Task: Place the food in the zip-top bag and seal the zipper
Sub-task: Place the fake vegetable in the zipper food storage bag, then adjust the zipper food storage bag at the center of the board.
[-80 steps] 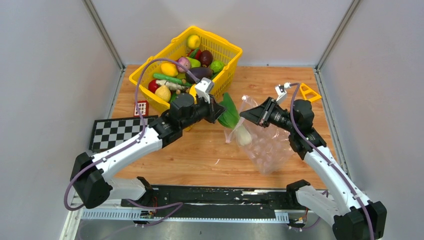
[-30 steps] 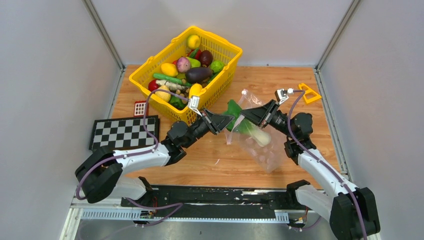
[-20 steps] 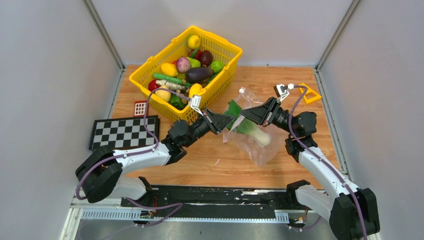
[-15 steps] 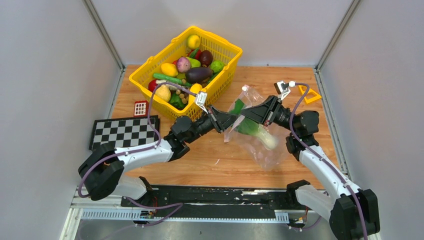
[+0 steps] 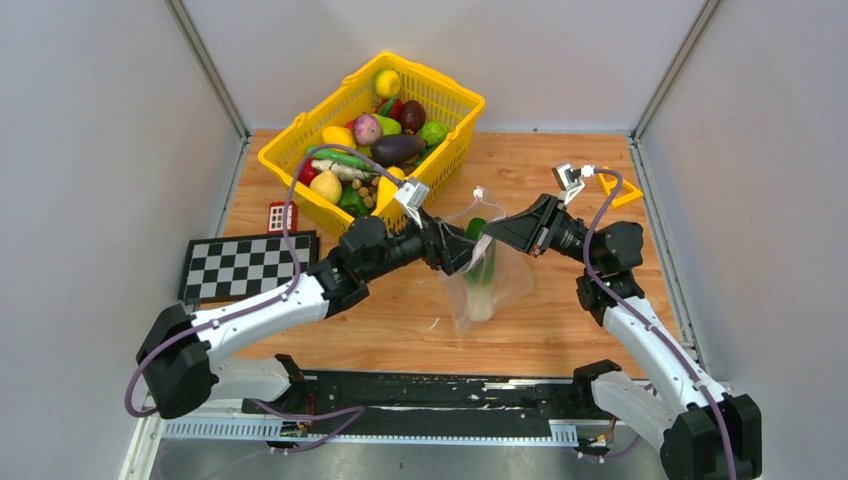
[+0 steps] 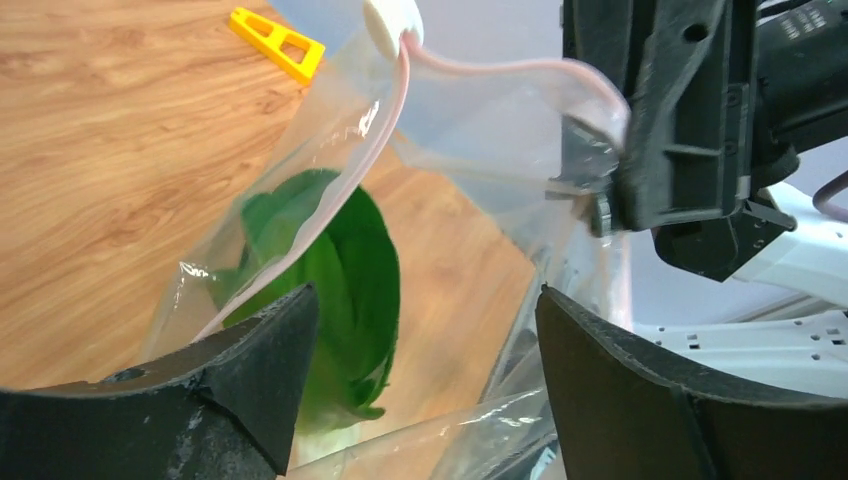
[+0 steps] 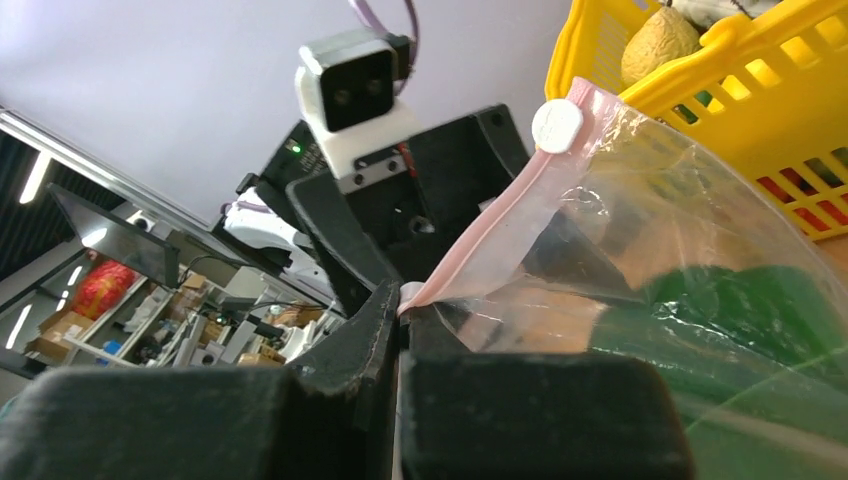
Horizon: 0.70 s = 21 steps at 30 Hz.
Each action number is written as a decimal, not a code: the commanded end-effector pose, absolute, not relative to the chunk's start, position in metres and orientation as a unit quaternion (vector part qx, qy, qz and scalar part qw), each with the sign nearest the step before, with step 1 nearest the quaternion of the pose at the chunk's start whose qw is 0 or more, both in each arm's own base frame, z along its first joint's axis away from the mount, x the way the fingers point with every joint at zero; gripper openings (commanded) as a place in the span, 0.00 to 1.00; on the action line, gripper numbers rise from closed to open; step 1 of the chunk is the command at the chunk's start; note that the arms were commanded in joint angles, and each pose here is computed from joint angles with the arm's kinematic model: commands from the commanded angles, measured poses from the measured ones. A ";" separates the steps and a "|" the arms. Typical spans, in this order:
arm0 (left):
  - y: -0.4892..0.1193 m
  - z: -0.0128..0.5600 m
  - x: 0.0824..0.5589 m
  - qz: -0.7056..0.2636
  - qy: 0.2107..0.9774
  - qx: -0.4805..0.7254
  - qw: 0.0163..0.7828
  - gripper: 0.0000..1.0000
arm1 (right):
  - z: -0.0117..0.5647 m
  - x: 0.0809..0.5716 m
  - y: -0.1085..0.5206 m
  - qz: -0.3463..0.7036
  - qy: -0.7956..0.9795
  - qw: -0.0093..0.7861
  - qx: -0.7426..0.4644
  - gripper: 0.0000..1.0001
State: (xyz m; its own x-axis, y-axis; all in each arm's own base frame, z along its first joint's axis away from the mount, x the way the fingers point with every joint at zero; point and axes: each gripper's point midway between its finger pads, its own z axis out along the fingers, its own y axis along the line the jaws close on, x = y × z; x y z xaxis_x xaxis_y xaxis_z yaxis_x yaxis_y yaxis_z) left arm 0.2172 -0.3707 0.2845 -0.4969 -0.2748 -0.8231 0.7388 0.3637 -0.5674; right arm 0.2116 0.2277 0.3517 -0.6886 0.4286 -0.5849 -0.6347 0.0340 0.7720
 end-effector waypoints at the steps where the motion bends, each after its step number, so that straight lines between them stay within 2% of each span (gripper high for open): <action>1: -0.352 0.329 0.213 -0.501 0.657 0.211 0.523 0.88 | 0.358 0.216 0.221 0.656 0.607 0.439 -0.095 0.00; 7: -0.345 0.347 0.200 -0.488 0.650 0.255 0.524 0.91 | 0.330 0.228 0.217 0.610 0.656 0.438 -0.074 0.00; 16: -0.303 0.310 0.230 -0.341 0.730 0.231 0.545 0.92 | 0.329 0.221 0.217 0.602 0.661 0.437 -0.099 0.00; 21: -0.313 0.295 0.231 -0.333 0.752 0.250 0.512 0.90 | 0.337 0.218 0.218 0.597 0.662 0.438 -0.117 0.00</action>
